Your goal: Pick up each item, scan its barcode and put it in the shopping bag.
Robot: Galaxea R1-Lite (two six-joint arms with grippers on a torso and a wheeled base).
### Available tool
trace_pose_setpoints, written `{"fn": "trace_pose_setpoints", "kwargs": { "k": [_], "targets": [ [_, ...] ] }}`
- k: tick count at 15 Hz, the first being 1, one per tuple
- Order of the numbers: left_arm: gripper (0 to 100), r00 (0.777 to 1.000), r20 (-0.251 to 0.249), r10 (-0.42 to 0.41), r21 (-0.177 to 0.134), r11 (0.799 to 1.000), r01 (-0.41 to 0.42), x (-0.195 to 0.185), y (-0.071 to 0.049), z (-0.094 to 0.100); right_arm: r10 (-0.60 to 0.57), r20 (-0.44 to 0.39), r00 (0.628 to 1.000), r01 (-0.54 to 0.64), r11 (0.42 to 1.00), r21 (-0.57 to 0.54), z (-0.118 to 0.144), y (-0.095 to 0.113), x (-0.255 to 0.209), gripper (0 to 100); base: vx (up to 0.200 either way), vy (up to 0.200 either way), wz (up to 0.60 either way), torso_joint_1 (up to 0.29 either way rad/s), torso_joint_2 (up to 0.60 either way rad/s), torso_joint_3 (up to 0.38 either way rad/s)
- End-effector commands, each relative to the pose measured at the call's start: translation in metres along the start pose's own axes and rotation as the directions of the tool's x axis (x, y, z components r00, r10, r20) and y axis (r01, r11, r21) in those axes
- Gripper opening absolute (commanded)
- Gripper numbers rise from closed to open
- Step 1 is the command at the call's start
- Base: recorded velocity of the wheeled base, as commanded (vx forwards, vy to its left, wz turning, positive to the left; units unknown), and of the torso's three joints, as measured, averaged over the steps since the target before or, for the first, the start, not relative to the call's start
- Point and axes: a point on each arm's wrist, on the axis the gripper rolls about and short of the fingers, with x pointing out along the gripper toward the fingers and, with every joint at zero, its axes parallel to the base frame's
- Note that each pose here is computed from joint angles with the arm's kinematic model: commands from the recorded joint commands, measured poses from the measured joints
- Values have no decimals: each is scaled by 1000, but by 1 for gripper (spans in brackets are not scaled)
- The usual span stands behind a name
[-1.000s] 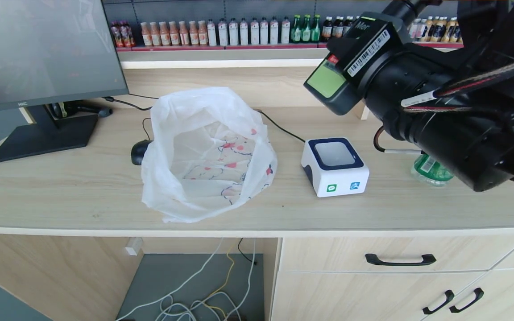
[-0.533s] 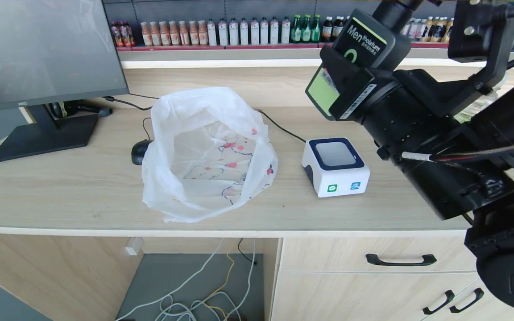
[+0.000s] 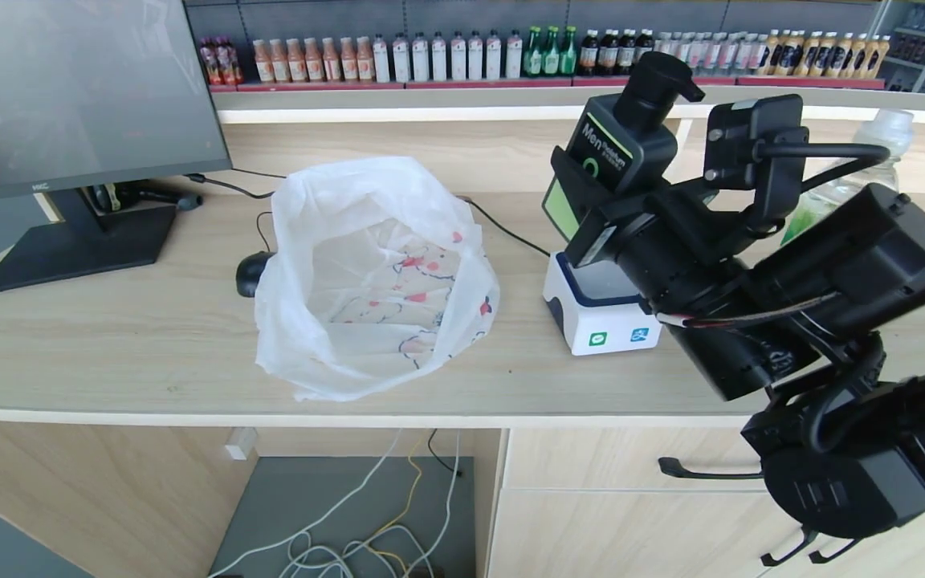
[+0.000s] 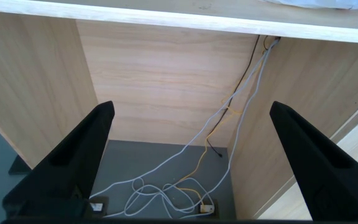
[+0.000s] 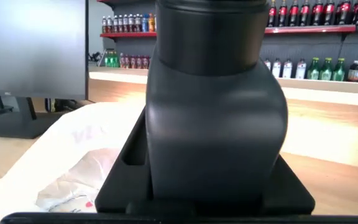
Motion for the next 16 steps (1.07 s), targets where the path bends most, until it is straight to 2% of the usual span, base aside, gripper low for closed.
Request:
{"fn": "trace_pose_setpoints", "kwargs": {
  "k": [1,10,11,16],
  "targets": [
    [100,1000,1,0,0,1000,0,0,0,0,5,-28,1000,-5,1000,-6,-13,3,1,0,0,200,0,2,-2,2],
    [100,1000,1,0,-2,1000,0,0,0,0,-2,-13,1000,3,999,44,-18,2,5,0,0,200,0,3,3,0],
    [100,1000,1,0,-2,1000,0,0,0,0,3,7,1000,-4,999,54,-14,6,8,0,0,200,0,-7,-2,2],
    [100,1000,1,0,0,1000,0,0,0,0,26,-14,1000,-25,998,63,-22,15,8,0,0,200,0,3,2,1]
  ]
}}
